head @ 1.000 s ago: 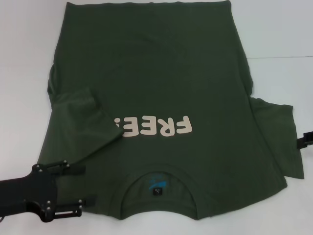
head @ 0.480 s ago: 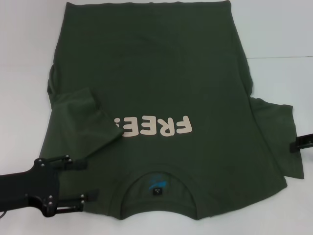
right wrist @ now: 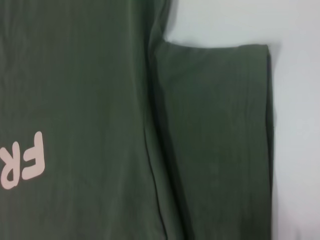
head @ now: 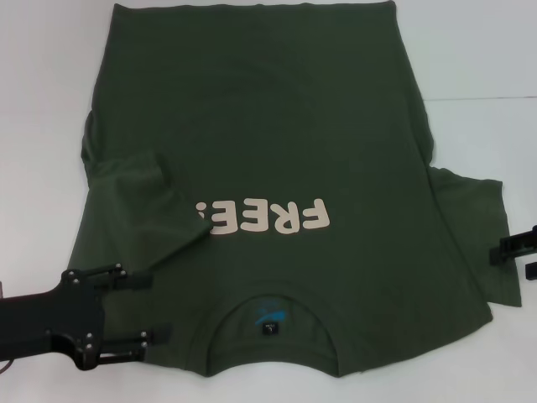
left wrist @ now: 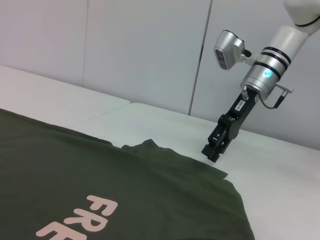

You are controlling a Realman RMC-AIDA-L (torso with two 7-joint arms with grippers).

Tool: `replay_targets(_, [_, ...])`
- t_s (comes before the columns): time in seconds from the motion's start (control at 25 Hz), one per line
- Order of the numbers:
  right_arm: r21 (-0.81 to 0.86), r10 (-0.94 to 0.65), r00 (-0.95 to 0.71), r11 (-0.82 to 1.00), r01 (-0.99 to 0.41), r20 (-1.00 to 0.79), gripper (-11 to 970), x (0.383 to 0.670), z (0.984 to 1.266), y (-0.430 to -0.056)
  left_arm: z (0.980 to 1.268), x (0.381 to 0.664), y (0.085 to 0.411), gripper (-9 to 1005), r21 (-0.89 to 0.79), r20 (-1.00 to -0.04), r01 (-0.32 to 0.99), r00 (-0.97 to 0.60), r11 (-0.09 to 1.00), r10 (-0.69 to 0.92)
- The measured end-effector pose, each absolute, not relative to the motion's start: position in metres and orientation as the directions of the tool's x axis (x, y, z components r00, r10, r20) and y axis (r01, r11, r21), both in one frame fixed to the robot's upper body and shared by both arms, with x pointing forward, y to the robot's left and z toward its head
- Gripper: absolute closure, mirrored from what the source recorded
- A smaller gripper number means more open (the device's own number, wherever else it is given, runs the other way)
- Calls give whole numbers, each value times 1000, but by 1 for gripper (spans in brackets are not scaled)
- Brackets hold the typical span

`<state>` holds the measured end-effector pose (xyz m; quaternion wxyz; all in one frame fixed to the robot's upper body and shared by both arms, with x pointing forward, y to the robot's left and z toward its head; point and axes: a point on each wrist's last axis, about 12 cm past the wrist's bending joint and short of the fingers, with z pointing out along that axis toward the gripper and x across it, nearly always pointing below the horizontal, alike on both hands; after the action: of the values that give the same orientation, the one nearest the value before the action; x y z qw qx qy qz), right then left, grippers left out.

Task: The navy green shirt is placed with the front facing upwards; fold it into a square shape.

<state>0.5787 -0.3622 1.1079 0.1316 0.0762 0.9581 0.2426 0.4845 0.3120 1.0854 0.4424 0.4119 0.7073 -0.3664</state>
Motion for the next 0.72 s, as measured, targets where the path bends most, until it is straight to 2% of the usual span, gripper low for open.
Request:
replay_targets(0.28, [467, 178, -960, 882, 59, -216, 190, 580, 1107, -359, 1086, 485, 311, 197, -151, -928, 910, -265, 387, 261])
replay_targets(0.72, [461, 176, -958, 886, 55, -225, 189, 579, 1106, -360, 1086, 485, 311, 197, -153, -927, 910, -267, 385, 262])
